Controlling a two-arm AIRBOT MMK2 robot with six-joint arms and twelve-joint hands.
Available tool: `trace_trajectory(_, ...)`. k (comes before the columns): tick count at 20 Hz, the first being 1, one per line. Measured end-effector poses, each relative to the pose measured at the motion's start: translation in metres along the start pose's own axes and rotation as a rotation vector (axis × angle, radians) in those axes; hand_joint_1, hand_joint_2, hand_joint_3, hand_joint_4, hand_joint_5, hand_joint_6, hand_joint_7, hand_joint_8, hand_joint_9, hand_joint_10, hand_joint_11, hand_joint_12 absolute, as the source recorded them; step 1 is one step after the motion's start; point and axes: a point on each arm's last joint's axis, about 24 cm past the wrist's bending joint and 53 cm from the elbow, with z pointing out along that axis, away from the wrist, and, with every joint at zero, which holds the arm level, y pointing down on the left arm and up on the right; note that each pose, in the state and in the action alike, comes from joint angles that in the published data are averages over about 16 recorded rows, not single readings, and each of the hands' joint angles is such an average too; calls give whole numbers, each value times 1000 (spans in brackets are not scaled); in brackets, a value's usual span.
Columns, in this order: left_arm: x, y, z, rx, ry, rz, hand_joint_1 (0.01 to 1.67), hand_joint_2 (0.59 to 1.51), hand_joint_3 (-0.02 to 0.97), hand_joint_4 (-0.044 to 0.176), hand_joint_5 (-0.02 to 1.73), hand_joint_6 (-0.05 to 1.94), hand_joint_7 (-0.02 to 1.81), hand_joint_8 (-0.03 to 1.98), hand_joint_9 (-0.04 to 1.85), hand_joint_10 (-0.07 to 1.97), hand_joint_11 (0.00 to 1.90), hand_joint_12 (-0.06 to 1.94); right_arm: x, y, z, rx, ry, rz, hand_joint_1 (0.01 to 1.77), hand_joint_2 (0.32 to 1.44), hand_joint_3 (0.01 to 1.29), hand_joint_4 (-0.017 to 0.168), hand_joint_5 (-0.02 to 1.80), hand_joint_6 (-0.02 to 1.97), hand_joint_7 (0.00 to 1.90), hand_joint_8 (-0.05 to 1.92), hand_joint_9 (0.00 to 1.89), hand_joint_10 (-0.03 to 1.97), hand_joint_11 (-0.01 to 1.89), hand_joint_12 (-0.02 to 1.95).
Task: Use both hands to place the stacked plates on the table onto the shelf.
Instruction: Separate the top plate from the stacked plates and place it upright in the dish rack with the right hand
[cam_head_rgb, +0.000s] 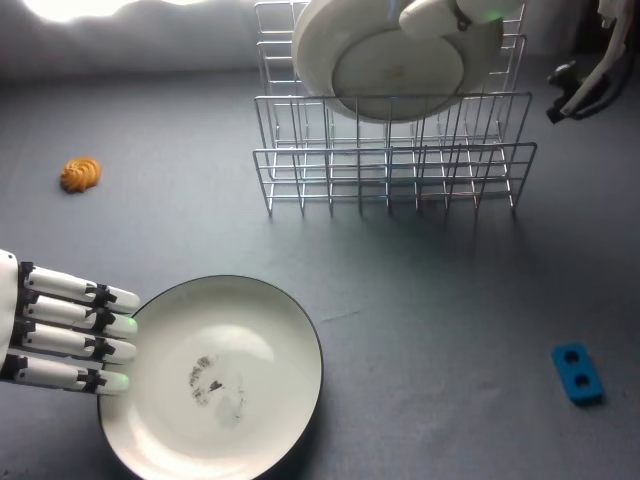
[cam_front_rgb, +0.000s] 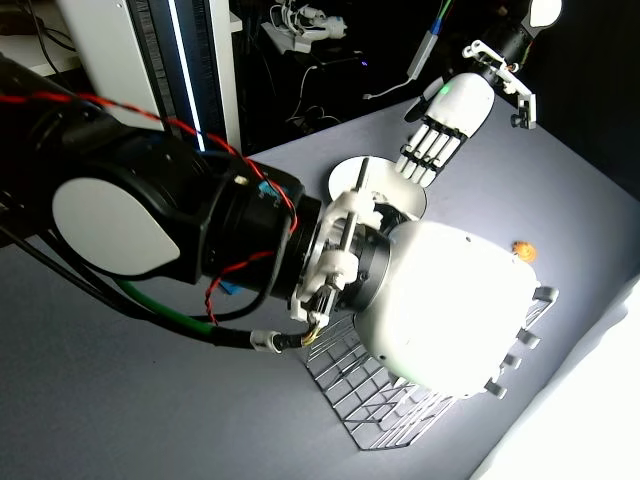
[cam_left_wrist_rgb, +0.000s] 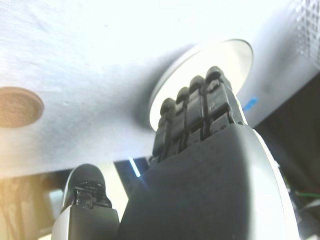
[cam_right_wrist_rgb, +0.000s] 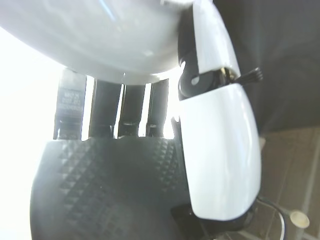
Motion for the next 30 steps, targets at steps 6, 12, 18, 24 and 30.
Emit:
trace_trajectory(6,6,2,2,-16,16,-15,15,1128,4,1,61,-2,45,-3,19,15,14,-12,0,-19,2,33,-3,-2,1225,1017,13,7,960,907,1100,812,1354,-5,860,997)
trace_trajectory(12,14,-4,6,-13,32,-47,15,1129,5,-5,52,-10,50,-3,18,15,14,-11,2,-32,3,48,0,-12,1225,1018,12,7,955,907,1092,819,1357,-5,870,1030)
trace_trajectory(18,23,-14,12,-3,46,-91,16,1131,5,-8,42,-15,50,-3,19,15,14,-11,5,-39,3,53,6,-21,1225,1024,12,5,946,907,1081,841,1343,-5,869,1063)
trace_trajectory(24,21,-20,17,0,35,-121,15,1130,5,-6,42,-8,43,-4,17,15,14,-11,7,-39,3,43,10,-23,1221,1025,13,0,935,790,1064,630,1259,-5,823,1077)
trace_trajectory(30,6,-17,17,-22,-15,-149,16,1128,4,-2,47,7,45,-3,18,16,15,-11,9,-38,3,32,12,-22,1199,997,15,-5,923,461,1031,319,1121,-5,709,1073)
